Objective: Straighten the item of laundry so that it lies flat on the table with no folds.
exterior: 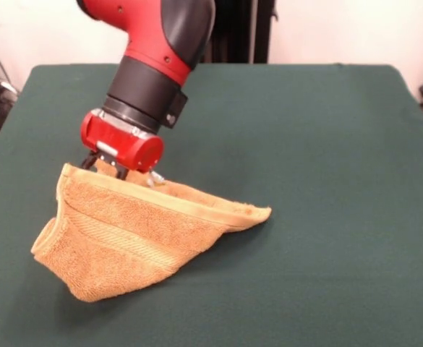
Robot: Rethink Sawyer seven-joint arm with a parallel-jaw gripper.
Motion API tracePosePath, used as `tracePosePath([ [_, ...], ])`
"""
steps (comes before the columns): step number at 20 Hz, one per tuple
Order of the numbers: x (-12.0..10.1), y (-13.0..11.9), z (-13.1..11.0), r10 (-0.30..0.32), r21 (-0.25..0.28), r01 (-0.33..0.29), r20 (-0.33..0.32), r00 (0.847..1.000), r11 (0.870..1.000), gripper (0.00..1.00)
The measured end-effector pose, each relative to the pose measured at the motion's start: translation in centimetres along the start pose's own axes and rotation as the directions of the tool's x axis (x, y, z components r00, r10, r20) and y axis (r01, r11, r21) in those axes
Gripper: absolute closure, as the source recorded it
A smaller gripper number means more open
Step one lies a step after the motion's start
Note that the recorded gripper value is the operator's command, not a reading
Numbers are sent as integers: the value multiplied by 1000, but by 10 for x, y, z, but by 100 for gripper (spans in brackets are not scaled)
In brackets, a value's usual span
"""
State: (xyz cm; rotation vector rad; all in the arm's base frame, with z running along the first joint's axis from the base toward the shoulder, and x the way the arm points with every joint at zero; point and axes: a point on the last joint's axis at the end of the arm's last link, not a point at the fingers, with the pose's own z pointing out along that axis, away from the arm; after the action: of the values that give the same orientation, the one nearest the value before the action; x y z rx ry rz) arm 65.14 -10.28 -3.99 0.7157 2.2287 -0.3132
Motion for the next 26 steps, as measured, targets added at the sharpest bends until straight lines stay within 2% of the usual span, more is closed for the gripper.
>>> tracePosePath([
  [6,12,14,15,13,-67,-11,33,999,998,0],
  [10,17,22,25,20,-98,-12,86,996,995,0],
  [16,20,27,26,21,-121,1,182,983,993,0],
  [19,16,33,23,19,-129,5,190,982,992,0],
  [21,13,36,21,18,-131,7,189,982,991,0],
  [25,-1,45,12,-8,-120,23,121,993,993,0],
  [26,-8,48,7,-30,-103,36,53,998,994,0],
])
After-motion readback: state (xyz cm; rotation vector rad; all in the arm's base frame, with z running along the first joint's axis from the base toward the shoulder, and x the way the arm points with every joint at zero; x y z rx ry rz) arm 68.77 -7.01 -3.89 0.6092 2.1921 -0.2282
